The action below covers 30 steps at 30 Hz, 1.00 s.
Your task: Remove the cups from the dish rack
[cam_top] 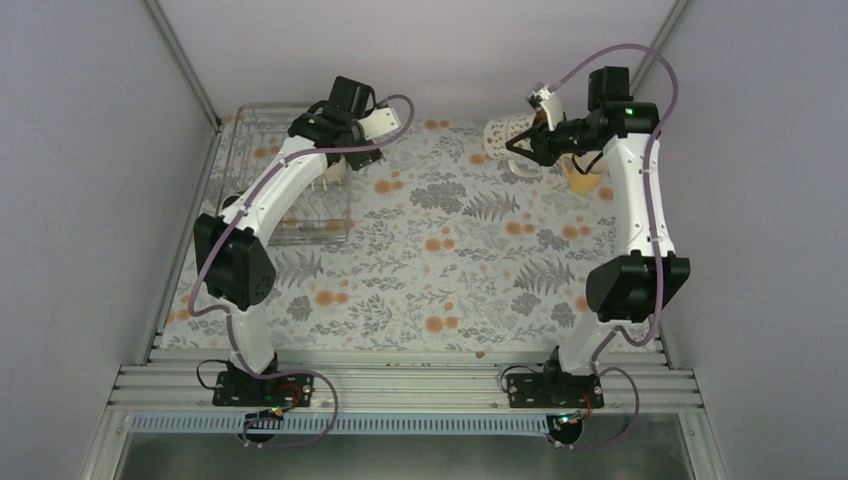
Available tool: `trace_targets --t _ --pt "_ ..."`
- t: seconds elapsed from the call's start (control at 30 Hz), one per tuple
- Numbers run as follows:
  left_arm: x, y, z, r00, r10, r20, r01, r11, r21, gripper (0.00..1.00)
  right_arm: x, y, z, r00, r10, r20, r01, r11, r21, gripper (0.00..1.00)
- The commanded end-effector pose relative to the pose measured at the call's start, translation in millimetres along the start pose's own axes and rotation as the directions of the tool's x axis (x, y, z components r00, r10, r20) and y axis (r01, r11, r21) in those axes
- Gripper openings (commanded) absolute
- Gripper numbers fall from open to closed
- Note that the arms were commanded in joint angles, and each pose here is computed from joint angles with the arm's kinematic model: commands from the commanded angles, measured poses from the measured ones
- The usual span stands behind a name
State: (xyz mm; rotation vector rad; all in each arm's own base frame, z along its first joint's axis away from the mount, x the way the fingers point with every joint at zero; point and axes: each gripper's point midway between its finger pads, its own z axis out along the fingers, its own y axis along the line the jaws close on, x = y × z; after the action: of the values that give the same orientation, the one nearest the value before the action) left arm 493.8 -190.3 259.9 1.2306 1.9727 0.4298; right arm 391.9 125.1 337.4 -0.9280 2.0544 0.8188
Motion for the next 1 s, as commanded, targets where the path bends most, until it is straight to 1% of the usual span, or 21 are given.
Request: trace_targets --t 0.0,0.13,0.23,0.43,0.53,0.63,0.73,0.97 --pt "24 16 -14 0.994 0.045 -0.095 -0.05 0.998 -0.046 1.0 19 -52 -4 0.993 -0.014 -0.118 0.04 0.974 0.222 0.03" --pt "42 29 -25 0.987 0.059 -0.15 -0.07 0.995 -0.066 1.0 49 -78 8 0.97 0.04 -0.238 0.024 0.966 0.256 0.03" --pt "64 40 -32 0.977 0.057 -0.206 -0.075 0.994 -0.079 1.0 75 -96 15 0.942 0.078 -0.327 0.021 0.957 0.288 0.03" --pt "113 53 -42 0.958 0.042 -0.284 -0.071 0.993 -0.092 1.0 136 -115 25 0.862 0.156 -0.483 0.013 0.945 0.328 0.03" --pt "134 64 -47 0.95 0.029 -0.311 -0.07 0.99 -0.122 1.0 154 -123 21 0.826 0.182 -0.533 0.029 0.931 0.364 0.03" --pt "154 73 -52 0.942 0.01 -0.334 -0.058 0.989 -0.134 1.0 176 -136 10 0.778 0.215 -0.591 0.069 0.905 0.42 0.04" --pt "168 84 -57 0.944 -0.018 -0.331 -0.035 0.987 -0.155 1.0 191 -152 -8 0.752 0.248 -0.611 0.092 0.878 0.47 0.04" --pt "200 100 -64 0.94 -0.096 -0.327 0.033 0.981 -0.193 1.0 224 -187 -46 0.717 0.345 -0.605 0.057 0.837 0.544 0.04"
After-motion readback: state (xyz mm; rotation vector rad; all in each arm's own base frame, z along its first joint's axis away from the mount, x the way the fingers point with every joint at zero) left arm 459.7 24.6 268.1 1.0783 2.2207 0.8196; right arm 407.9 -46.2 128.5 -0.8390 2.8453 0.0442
